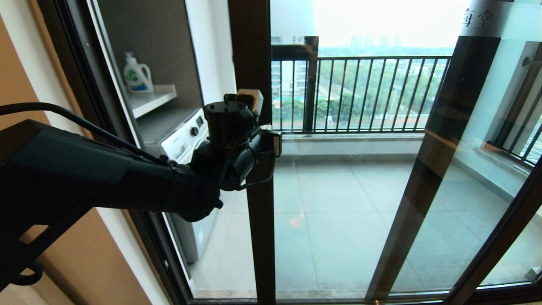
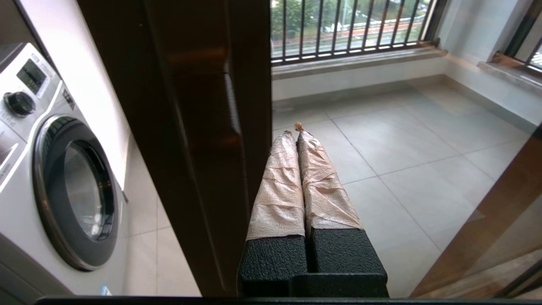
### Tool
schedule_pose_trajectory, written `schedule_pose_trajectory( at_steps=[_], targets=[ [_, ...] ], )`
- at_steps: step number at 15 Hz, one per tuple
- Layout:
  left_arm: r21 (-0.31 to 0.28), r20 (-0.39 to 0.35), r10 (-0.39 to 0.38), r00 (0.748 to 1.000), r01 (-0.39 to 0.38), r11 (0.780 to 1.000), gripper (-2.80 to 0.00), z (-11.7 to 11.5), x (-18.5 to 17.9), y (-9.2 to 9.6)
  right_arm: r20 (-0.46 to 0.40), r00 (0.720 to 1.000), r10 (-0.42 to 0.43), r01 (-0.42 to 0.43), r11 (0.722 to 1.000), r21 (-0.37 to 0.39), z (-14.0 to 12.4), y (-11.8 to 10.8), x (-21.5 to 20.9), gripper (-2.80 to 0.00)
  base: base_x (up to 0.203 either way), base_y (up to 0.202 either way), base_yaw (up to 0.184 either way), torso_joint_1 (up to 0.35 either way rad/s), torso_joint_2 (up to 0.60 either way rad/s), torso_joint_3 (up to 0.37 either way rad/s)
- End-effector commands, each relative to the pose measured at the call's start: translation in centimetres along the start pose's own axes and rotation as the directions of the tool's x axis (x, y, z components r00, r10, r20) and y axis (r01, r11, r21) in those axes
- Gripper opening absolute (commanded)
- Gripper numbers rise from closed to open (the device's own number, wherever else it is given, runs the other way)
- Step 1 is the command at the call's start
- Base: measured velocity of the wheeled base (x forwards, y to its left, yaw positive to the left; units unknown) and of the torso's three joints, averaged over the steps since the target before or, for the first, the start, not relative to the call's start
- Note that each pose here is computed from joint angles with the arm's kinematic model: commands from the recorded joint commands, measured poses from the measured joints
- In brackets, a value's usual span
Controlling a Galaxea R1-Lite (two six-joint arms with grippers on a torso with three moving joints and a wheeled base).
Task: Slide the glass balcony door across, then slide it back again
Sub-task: Close the slid door
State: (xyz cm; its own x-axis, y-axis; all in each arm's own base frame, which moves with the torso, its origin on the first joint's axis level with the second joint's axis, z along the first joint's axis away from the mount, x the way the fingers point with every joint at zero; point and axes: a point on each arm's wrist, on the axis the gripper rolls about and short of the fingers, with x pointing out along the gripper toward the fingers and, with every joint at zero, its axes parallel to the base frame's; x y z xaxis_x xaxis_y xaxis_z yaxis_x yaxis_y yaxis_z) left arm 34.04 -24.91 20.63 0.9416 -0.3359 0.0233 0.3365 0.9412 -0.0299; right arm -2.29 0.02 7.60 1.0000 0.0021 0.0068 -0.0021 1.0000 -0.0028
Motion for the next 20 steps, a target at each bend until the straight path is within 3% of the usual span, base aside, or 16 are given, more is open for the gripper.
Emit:
schedule_pose_trajectory(
  at_steps=[1, 14, 20],
  targets=[
    [0.005, -0.005, 0.018, 1.0, -0.018, 1.0, -2.8, -0.5, 0.5, 0.5, -0.003, 1.0, 0.001, -0.001, 1.0, 0.0, -0.1, 0.0, 0.0, -2.8, 0.0, 0.0, 0.0, 0.0, 0.0, 0.0],
    [0.054, -0.017, 0.099, 0.995, -0.097, 0.994, -2.8, -1.2, 1.5, 3.6, -0.003, 1.0, 0.001, -0.001, 1.0, 0.0, -0.1, 0.0, 0.0, -2.8, 0.0, 0.0, 0.0, 0.0, 0.0, 0.0],
    [0.068, -0.002, 0.157, 0.988, -0.156, 0.985, -2.8, -0.6, 1.8, 6.1, -0.004, 1.0, 0.001, -0.001, 1.0, 0.0, -0.1, 0.0, 0.0, -2.8, 0.0, 0.0, 0.0, 0.0, 0.0, 0.0]
  ],
)
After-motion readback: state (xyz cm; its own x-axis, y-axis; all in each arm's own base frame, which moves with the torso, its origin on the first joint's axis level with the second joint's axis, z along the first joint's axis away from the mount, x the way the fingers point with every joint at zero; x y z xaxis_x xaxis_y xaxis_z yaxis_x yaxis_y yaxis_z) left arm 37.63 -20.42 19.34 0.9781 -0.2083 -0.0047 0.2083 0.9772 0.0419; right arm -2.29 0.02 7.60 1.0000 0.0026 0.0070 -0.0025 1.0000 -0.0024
